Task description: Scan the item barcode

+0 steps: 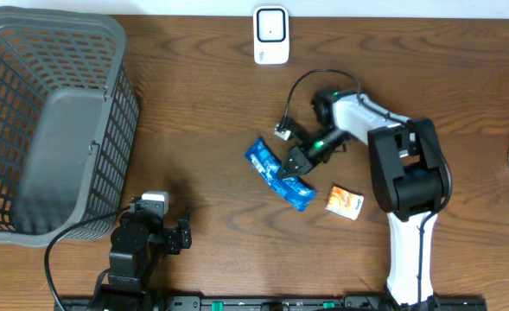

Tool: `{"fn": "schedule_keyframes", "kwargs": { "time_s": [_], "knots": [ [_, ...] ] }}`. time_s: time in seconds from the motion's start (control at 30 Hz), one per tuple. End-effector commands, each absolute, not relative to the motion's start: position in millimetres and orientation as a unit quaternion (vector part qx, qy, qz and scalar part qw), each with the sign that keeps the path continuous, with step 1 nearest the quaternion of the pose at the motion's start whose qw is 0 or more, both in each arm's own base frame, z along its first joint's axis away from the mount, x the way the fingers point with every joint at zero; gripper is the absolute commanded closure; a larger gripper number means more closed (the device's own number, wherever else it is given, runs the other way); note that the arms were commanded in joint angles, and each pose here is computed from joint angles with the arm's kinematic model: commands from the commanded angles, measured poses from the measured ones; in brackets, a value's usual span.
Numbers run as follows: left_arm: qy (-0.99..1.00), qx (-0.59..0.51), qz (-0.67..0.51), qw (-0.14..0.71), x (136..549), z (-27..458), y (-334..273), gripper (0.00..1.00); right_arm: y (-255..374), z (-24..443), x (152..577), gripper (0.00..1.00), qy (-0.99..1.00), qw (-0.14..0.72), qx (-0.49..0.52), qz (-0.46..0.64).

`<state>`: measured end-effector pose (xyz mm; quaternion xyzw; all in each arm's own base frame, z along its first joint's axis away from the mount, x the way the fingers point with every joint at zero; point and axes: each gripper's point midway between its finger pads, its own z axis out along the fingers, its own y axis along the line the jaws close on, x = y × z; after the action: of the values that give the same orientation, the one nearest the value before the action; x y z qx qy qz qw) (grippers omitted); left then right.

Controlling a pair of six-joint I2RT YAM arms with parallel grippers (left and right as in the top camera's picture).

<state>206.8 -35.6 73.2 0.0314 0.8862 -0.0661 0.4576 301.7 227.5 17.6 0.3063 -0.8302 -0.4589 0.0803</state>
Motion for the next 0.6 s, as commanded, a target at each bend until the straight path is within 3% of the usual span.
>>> {"fn": "schedule_keyframes", "kwargs": {
  "time_s": [0.0,0.27,0.57],
  "knots": [
    [0.889,0.029,-0.065,0.453,205.3,67.1,-34.8,0.10,231.0,71.7,329.5,0.99,-0.770,-0.009,0.331,-0.546],
    [0.889,0.029,-0.065,0.453,205.4,67.2,-34.8,0.10,214.6,114.0,329.7,0.99,-0.734,-0.039,0.333,-0.591],
    [0.889,0.029,-0.065,0.453,205.4,67.2,-34.8,0.10,207.7,134.5,369.0,0.98,-0.765,-0.072,0.379,-0.516]
  ]
}}
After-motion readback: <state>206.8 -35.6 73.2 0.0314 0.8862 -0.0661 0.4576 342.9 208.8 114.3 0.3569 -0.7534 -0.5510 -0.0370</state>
